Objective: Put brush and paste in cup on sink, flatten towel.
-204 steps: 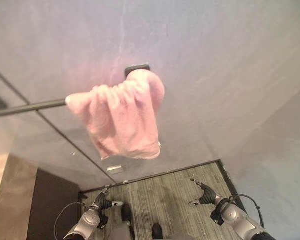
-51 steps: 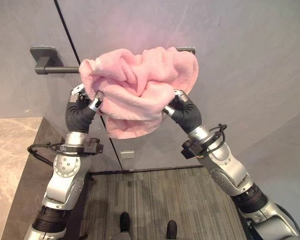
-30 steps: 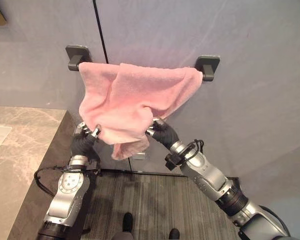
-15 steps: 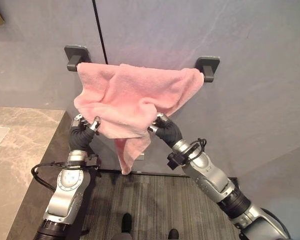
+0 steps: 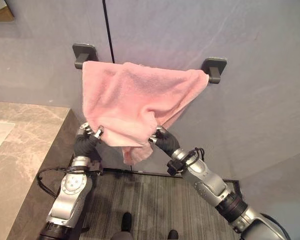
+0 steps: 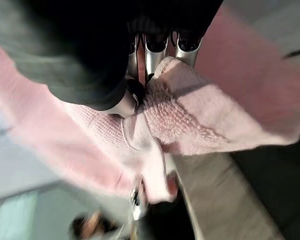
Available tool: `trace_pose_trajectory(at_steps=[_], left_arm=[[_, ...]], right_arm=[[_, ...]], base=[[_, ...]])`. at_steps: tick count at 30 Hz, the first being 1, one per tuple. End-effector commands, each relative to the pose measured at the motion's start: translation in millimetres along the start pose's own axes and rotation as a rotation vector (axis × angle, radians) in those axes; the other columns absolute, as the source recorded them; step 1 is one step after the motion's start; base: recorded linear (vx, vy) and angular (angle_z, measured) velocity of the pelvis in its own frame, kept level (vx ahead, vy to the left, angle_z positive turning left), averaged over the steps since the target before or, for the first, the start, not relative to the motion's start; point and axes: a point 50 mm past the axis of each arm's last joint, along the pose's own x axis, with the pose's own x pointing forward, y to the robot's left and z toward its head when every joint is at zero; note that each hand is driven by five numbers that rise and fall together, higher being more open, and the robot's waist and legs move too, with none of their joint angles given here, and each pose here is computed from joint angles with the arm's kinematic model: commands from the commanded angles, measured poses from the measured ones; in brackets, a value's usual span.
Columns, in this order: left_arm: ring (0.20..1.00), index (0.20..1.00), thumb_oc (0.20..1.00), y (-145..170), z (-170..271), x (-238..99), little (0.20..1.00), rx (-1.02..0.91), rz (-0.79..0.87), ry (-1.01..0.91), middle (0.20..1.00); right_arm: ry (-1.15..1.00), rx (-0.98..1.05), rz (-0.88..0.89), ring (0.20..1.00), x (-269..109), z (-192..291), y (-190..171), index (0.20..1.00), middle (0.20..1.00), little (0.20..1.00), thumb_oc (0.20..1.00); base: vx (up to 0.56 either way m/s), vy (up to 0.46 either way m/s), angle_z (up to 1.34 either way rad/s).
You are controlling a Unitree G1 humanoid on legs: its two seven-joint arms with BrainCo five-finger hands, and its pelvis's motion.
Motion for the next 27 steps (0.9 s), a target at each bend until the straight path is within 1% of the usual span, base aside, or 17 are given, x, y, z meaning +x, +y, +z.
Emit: trace_pose_trajectory(at_steps=[1, 9, 10, 11, 13, 19, 21, 24, 25, 26, 27], left_arm=[[0.200, 0.200, 0.200, 13, 3, 7, 0.200, 0.076, 0.005, -0.020, 0.200], [0.200, 0.200, 0.200, 12, -21, 6, 0.200, 0.149, -0.006, 0.085, 0.200], [0.275, 0.275, 0.275, 14, -24, 5, 0.275, 0.159, 0.001, 0.098, 0.275], [1.000, 1.000, 1.000, 17, -30, 3, 1.000, 0.190, 0.013, 0.121, 1.000], [1.000, 1.000, 1.000, 19, -33, 1, 1.000, 0.196, 0.020, 0.135, 1.000], [1.000, 1.000, 1.000, 25, -41, -5, 1.000, 0.206, 0.053, 0.172, 1.000], [1.000, 1.000, 1.000, 31, -49, -9, 1.000, 0.239, 0.068, 0.212, 1.000], [1.000, 1.000, 1.000, 40, -59, -18, 1.000, 0.300, 0.087, 0.260, 1.000], [1.000, 1.000, 1.000, 47, -62, -23, 1.000, 0.304, 0.116, 0.278, 1.000], [1.000, 1.000, 1.000, 47, -62, -23, 1.000, 0.304, 0.116, 0.279, 1.000], [1.000, 1.000, 1.000, 51, -64, -26, 1.000, 0.302, 0.140, 0.292, 1.000]], right_arm=[[-0.060, 0.009, -0.012, 1.000, 6, 9, 4, 1.000, 1.000, 1.000, 1.000], [0.057, 0.048, -0.124, 1.000, 0, -23, -9, 1.000, 1.000, 1.000, 1.000], [0.074, 0.058, -0.142, 1.000, -2, -27, -12, 1.000, 1.000, 1.000, 1.000], [0.103, 0.066, -0.185, 1.000, -8, -36, -20, 1.000, 1.000, 1.000, 1.000], [0.117, 0.075, -0.195, 1.000, -10, -40, -21, 1.000, 1.000, 1.000, 1.000], [0.158, 0.112, -0.295, 1.000, -27, -53, -39, 1.000, 1.000, 1.000, 1.000], [0.173, 0.132, -0.326, 1.000, -35, -59, -44, 1.000, 1.000, 1.000, 1.000], [0.240, 0.145, -0.398, 1.000, -55, -77, -55, 1.000, 1.000, 1.000, 1.000], [0.278, 0.151, -0.479, 1.000, -72, -87, -67, 1.000, 1.000, 1.000, 1.000], [0.278, 0.151, -0.479, 1.000, -72, -87, -67, 1.000, 1.000, 1.000, 1.000], [0.290, 0.154, -0.527, 1.000, -81, -91, -75, 1.000, 1.000, 1.000, 1.000]], base=[[0.00, 0.000, 0.00], [0.00, 0.000, 0.00], [0.01, 0.005, -0.05], [0.00, 0.004, -0.04], [0.00, 0.000, -0.09], [-0.01, 0.001, -0.04], [-0.02, 0.005, -0.01], [-0.04, 0.012, -0.07], [-0.03, 0.006, -0.09], [-0.02, 0.002, -0.07], [-0.01, 0.003, -0.06]])
